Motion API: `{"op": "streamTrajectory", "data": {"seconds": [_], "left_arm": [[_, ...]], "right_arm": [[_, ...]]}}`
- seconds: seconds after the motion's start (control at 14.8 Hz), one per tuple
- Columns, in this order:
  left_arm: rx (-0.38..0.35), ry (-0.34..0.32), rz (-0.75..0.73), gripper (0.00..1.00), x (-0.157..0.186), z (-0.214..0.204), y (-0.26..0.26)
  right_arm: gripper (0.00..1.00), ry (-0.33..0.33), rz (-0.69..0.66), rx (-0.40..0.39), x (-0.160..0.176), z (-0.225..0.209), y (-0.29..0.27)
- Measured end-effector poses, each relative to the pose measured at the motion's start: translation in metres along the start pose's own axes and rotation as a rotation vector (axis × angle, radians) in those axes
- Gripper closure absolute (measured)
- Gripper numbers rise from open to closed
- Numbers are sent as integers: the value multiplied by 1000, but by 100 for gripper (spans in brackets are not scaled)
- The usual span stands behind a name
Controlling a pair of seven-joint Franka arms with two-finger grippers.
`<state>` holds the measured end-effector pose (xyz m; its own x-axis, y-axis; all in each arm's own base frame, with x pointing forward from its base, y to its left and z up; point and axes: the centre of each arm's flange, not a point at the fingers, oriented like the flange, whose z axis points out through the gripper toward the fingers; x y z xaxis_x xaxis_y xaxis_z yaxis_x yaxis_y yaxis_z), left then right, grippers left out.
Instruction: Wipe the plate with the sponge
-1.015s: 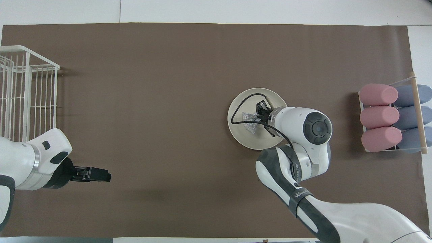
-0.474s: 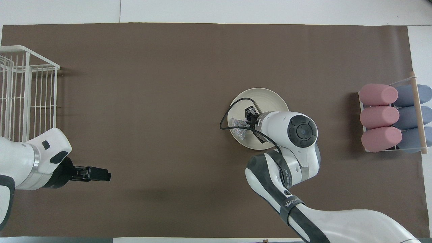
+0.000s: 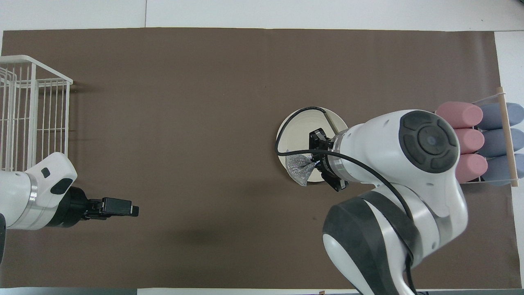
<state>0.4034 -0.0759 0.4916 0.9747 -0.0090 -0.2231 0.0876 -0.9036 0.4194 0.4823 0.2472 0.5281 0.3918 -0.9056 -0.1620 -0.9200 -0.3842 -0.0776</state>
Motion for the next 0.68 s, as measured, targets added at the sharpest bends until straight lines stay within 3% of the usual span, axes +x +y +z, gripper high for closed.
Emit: {"op": "streamTrajectory", "data": {"seconds": [0.34, 0.47, 0.68], "left_arm": [[-413, 2, -80, 0, 2, -13, 28], [-565, -2, -100, 0, 3, -19, 41], [-729, 1, -123, 0, 4, -22, 63]], "right_arm": [[90, 7, 109, -27, -48, -75, 12], [90, 23, 126, -35, -72, -70, 14], [90, 30, 152, -34, -100, -59, 15]]}}
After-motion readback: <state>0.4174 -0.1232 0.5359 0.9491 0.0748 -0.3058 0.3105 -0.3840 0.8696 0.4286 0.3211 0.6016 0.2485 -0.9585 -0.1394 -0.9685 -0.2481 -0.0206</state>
